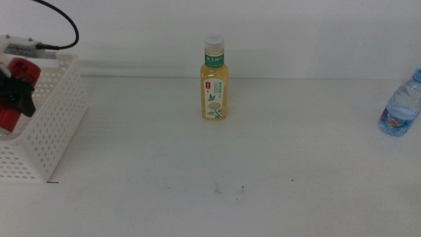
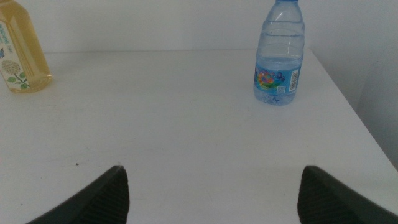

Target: Use arms to grab the bottles and put them into the dustbin to the left of the table.

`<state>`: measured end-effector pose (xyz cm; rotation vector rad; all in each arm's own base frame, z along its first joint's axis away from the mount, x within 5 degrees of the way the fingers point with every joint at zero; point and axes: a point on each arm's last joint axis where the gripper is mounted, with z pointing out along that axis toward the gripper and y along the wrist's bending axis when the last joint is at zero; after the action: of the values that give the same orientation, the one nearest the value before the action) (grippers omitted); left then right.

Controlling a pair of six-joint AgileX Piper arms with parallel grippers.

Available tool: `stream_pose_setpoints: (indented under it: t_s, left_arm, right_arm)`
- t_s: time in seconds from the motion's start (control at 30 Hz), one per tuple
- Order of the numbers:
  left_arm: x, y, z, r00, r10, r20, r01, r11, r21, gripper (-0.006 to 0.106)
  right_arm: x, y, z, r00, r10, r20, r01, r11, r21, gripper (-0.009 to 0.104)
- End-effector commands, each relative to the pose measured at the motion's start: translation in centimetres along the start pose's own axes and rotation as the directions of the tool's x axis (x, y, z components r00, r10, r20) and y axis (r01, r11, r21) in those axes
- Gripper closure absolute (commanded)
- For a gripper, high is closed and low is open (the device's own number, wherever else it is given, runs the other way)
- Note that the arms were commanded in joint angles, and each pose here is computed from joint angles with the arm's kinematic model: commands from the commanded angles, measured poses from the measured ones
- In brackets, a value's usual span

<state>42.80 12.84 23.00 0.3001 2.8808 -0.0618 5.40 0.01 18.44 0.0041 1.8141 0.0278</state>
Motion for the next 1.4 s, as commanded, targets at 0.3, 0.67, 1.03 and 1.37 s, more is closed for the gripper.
stream_pose_setpoints:
  t_s: [0.3, 0.67, 1.03, 1.37]
  left_arm:
    - [-0.4, 0.3, -0.4, 0.999, 0.009, 0.036, -0.008, 1.000, -0.029, 0.006]
    - [-0.6, -2.8, -5.3, 0.998, -0.003, 0.070, 0.005, 0.999, -0.032, 0.007]
    - [0.6, -12.8, -15.4, 0.946, 0.136, 0.296, -0.142, 0.990, -0.001, 0.007]
    - [5.4, -22.6, -15.6, 0.830, 0.158, 0.535, -0.237, 0.968, 0.081, 0.007]
  right_arm:
    - [0.0, 0.0, 0.0, 1.000, -0.011, 0.014, 0.011, 1.000, 0.006, 0.009]
    - [0.0, 0.0, 0.0, 1.000, -0.011, 0.014, 0.011, 1.000, 0.006, 0.009]
    - [0.0, 0.0, 0.0, 1.000, -0.011, 0.014, 0.011, 1.000, 0.006, 0.009]
    - [0.0, 0.0, 0.0, 1.000, -0.011, 0.014, 0.011, 1.000, 0.006, 0.009]
